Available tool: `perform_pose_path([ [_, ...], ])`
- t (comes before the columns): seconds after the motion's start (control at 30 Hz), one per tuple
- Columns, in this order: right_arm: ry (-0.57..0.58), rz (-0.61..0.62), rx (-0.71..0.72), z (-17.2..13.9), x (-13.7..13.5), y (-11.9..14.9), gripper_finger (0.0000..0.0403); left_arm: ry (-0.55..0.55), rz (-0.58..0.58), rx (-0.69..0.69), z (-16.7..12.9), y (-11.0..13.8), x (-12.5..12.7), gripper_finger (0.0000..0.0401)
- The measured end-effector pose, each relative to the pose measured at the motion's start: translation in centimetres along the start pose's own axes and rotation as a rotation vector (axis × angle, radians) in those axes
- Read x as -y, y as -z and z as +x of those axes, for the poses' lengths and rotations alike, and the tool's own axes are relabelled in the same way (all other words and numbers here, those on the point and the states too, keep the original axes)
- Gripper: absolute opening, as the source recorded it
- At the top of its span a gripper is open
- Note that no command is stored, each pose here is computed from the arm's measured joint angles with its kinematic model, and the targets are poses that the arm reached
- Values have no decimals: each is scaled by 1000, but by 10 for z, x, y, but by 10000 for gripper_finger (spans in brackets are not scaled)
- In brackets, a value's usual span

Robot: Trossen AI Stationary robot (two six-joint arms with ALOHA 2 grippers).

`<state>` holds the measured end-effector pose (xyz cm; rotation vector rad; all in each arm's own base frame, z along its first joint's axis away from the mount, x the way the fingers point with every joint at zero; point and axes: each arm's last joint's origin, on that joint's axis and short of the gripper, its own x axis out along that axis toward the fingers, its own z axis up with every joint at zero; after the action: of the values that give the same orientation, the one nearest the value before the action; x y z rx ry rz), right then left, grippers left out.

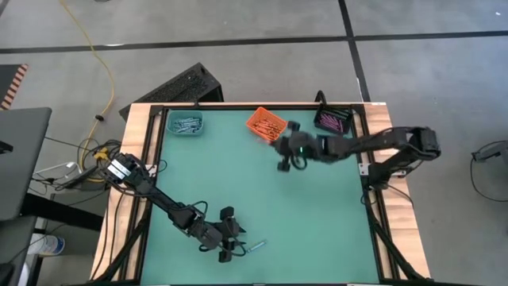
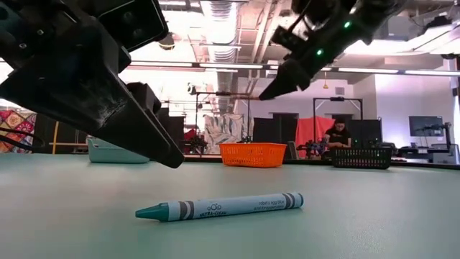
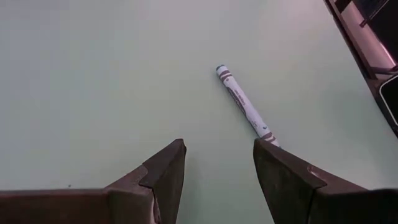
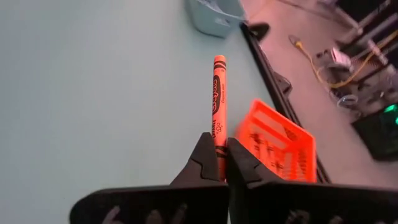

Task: Sort crayons
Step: Put the orange crayon into the orange bin

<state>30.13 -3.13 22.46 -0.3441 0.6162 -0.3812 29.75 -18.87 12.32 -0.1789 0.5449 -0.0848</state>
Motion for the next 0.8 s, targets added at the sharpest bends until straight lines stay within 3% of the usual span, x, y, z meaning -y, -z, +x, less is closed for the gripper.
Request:
perform_pose_path([
  [0.2,23,115,4,22,53,15,2,-22,-54,12,0,0,-1,178],
  [0.37,-4,236,63,41,81,27,3,-39,-113,35,0,-2,-1,178],
  [0.8,-11,379,-56,107,93,56,10,-3,-142,70,1,-15,10,178],
])
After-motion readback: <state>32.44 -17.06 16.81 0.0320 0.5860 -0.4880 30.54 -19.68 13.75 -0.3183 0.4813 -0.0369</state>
